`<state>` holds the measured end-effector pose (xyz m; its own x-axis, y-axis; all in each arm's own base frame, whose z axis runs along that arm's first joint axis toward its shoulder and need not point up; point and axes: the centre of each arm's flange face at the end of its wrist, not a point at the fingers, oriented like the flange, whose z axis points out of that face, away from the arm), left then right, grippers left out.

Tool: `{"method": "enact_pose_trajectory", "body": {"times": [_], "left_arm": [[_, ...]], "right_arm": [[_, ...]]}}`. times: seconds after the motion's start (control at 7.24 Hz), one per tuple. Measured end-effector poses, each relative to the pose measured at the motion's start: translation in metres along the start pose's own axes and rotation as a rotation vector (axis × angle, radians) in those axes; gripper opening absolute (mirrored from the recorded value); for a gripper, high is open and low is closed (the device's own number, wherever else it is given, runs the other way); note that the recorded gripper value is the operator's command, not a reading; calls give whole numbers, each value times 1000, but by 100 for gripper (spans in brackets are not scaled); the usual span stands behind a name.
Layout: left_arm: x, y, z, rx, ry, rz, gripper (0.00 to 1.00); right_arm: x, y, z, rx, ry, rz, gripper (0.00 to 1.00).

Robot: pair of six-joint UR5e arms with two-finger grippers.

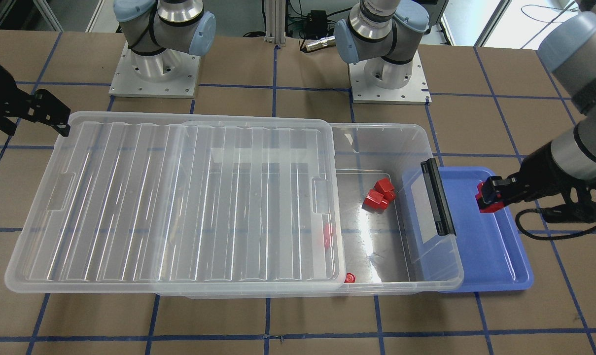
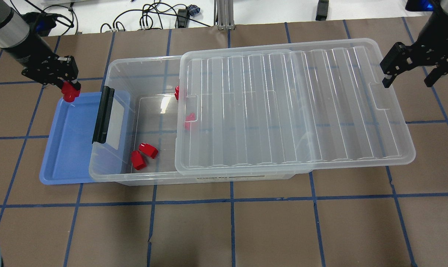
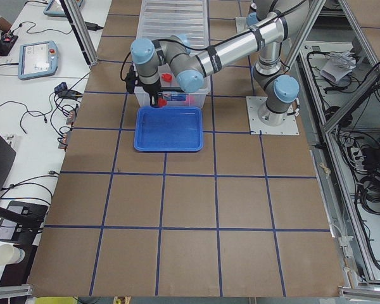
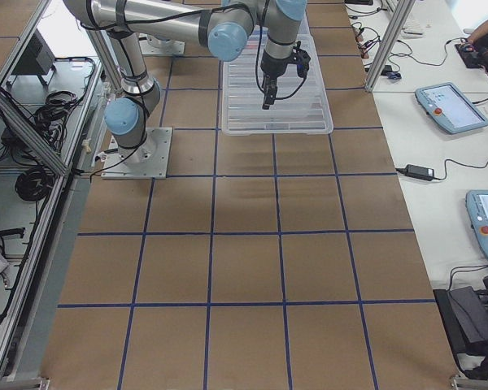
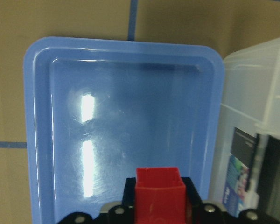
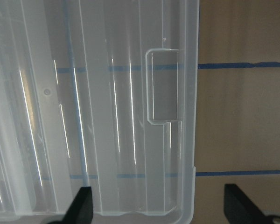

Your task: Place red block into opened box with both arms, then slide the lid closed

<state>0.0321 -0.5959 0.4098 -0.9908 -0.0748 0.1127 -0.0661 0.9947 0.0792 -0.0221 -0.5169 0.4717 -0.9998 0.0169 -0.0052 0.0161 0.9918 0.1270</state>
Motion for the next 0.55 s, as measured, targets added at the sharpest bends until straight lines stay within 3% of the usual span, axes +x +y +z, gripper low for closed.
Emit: {"method": "enact_pose_trajectory", "body": {"times": [0.28, 0.55], "left_arm": [[94, 20, 4, -32, -19, -48, 5], [138, 25, 44, -14, -30, -63, 5]], "right_arm": [[0, 0, 1, -3, 5, 1, 100], [1, 0, 1, -3, 6, 2, 100]]}}
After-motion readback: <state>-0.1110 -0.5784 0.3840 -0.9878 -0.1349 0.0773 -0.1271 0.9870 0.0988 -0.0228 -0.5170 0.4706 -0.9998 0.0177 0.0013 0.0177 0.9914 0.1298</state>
